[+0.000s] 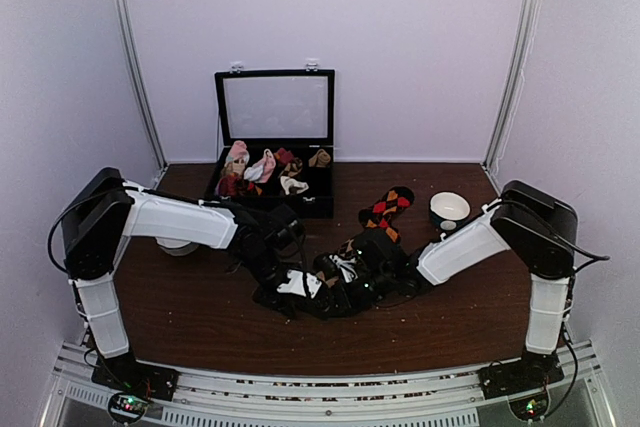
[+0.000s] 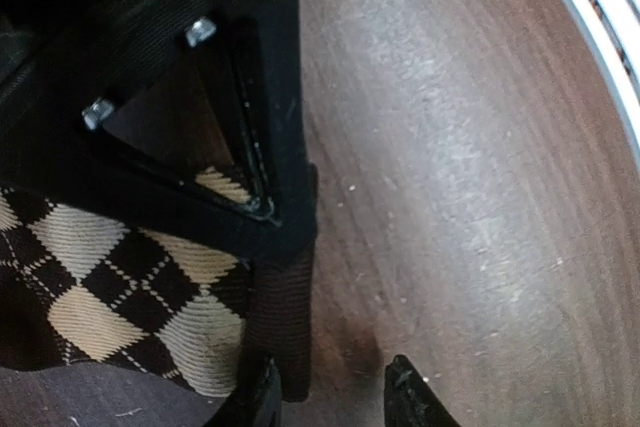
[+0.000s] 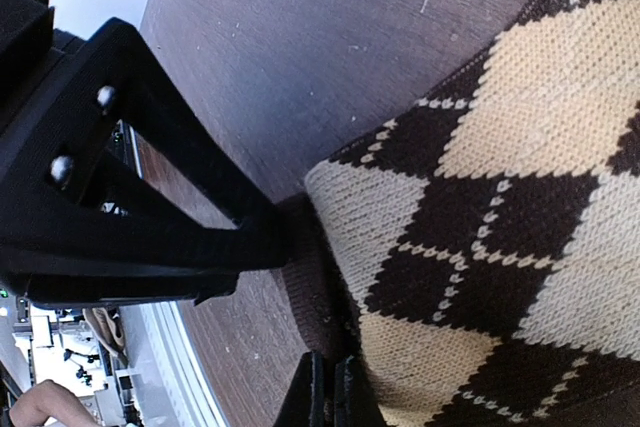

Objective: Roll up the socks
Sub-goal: Roll the sock at the center of the board.

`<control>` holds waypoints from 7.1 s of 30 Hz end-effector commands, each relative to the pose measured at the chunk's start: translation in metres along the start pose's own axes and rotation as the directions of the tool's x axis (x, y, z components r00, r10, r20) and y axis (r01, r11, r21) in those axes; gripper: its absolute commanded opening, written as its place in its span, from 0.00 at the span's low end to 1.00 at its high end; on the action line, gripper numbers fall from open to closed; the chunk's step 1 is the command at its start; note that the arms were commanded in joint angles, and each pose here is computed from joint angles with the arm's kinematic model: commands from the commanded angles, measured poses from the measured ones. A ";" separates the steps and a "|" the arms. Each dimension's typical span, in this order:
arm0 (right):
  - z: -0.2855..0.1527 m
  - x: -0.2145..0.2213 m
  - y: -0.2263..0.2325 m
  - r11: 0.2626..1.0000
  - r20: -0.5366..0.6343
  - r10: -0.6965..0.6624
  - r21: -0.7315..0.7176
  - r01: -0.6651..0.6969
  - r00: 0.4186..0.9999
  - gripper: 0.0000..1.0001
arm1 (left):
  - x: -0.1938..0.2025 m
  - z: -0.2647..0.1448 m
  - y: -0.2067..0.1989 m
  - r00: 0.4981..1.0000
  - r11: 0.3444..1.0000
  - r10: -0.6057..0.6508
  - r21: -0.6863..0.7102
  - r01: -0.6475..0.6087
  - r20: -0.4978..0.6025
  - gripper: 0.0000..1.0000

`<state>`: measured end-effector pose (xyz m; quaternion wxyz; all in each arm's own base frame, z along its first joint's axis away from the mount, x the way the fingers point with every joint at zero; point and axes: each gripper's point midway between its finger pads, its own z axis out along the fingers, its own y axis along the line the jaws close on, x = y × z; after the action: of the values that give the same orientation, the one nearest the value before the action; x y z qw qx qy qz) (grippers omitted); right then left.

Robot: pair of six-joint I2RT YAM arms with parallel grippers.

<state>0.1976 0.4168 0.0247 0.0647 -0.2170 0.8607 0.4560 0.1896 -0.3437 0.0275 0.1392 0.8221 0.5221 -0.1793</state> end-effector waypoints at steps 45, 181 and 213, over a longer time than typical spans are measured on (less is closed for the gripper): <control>-0.003 0.016 -0.023 0.987 -0.070 0.160 0.014 -0.159 0.985 0.00 | 0.000 0.017 0.017 0.992 0.994 0.063 -0.087 -0.073 -0.105 0.38; -0.001 0.025 -0.054 0.976 -0.122 0.107 0.202 -0.081 0.987 0.00 | -0.015 0.012 0.011 0.994 0.983 -0.111 0.150 0.107 0.018 0.32; -0.012 0.027 -0.030 0.996 -0.091 0.085 0.028 -0.082 0.992 0.13 | 0.021 0.039 0.009 0.956 0.953 -0.246 0.141 0.269 -0.159 0.10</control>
<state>0.2004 0.4036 0.0228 0.0307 -0.2080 0.8556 0.4730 0.1900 -0.3689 0.0190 0.0637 0.7846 0.5673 -0.2419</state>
